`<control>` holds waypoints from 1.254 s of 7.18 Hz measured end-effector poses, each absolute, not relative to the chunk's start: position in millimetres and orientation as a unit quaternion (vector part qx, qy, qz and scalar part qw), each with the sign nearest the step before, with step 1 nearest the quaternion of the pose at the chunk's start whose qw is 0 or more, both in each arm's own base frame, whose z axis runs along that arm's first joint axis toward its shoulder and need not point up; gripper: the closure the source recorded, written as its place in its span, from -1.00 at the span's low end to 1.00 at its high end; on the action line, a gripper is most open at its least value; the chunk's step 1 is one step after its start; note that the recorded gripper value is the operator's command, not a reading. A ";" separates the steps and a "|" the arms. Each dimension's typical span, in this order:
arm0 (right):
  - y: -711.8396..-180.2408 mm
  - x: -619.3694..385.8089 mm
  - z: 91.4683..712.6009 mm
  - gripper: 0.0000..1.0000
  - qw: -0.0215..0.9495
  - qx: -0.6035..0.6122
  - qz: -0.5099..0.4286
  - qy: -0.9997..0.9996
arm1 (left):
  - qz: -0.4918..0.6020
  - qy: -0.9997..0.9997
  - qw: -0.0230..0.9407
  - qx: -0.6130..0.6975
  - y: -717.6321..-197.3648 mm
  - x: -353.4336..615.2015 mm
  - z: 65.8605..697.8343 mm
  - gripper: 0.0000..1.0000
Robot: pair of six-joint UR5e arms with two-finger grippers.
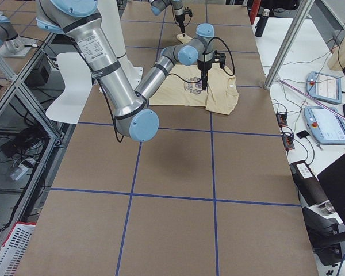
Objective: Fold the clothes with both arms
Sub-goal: 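Release the sleeve near the collar and lift the right gripper away, then grasp the other sleeve cuff with the left gripper while the right gripper withdraws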
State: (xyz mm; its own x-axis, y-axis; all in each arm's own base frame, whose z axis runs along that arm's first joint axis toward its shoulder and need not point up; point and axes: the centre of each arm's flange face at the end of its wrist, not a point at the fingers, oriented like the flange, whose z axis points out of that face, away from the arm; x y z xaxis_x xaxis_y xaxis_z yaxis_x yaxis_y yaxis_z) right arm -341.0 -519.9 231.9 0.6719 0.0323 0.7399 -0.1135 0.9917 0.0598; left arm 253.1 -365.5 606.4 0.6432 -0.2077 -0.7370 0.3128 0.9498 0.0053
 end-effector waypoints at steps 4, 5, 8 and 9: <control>-520.0 -341.5 232.7 -1.00 0.913 0.050 0.040 -0.402 | -0.141 0.395 0.905 0.063 -363.2 256.3 608.5 0.22; -520.1 -341.4 233.1 -1.00 0.913 0.050 0.040 -0.402 | -0.141 0.395 0.905 0.063 -363.1 256.3 608.3 0.61; -520.5 -340.8 234.9 -1.00 0.914 0.049 0.041 -0.401 | -0.140 0.400 0.904 0.066 -363.2 256.7 602.6 1.00; -520.5 -340.8 236.2 -1.00 0.914 0.048 0.042 -0.400 | -0.139 0.402 0.903 0.067 -363.3 256.8 599.6 1.00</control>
